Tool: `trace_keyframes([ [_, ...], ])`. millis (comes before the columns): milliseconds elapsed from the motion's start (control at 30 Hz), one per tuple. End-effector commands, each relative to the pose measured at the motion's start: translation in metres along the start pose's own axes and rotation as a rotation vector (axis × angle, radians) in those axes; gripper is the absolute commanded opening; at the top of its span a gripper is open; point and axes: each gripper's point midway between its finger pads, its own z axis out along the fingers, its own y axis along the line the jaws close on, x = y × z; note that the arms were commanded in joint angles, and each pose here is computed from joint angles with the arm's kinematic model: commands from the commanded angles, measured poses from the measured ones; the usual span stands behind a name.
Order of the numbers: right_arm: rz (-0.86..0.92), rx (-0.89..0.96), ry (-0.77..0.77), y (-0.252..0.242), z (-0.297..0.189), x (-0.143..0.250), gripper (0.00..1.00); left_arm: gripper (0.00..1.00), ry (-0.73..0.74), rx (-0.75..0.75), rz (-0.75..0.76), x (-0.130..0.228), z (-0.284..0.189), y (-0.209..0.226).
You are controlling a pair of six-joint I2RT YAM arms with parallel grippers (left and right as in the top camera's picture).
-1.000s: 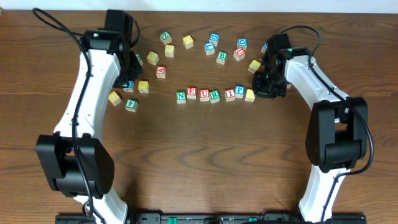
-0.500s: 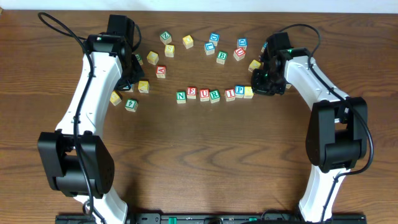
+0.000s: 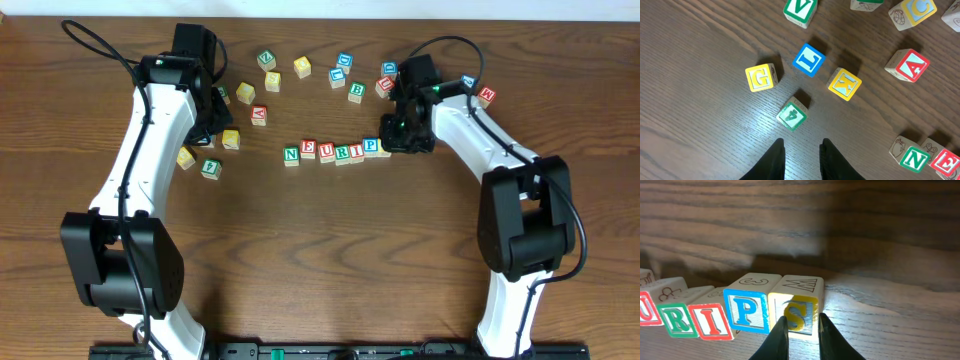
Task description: Spell out NEURIPS
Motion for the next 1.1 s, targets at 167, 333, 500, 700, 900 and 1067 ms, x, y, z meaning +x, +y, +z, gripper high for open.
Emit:
trace_keyframes([
  [167, -0.044, 0.015, -0.006, -0.001, -0.001, 0.001, 0.09, 0.24, 0.022, -0.007, 0.021, 0.005, 0.007, 0.0],
  [333, -0.082, -0.002, -0.071, 0.009, -0.024, -0.014, 0.08, 0.23, 0.018, 0.002, 0.019, 0.004, 0.006, -0.002],
  [500, -0.048, -0.012, -0.121, 0.011, -0.044, -0.024, 0.11, 0.24, 0.02, 0.007, 0.02, 0.007, 0.007, -0.007],
  [700, 0.013, 0.019, -0.098, -0.007, -0.042, -0.021, 0.13, 0.24, 0.033, 0.008, 0.047, 0.023, 0.018, -0.019],
  [900, 0.028, 0.13, -0.105, -0.032, -0.035, -0.02, 0.13, 0.24, 0.038, 0.005, -0.005, 0.032, 0.035, -0.019],
  [1067, 0.026, 0.137, -0.089, -0.034, -0.019, -0.019, 0.11, 0.2, 0.033, 0.033, -0.009, 0.033, 0.042, -0.024],
])
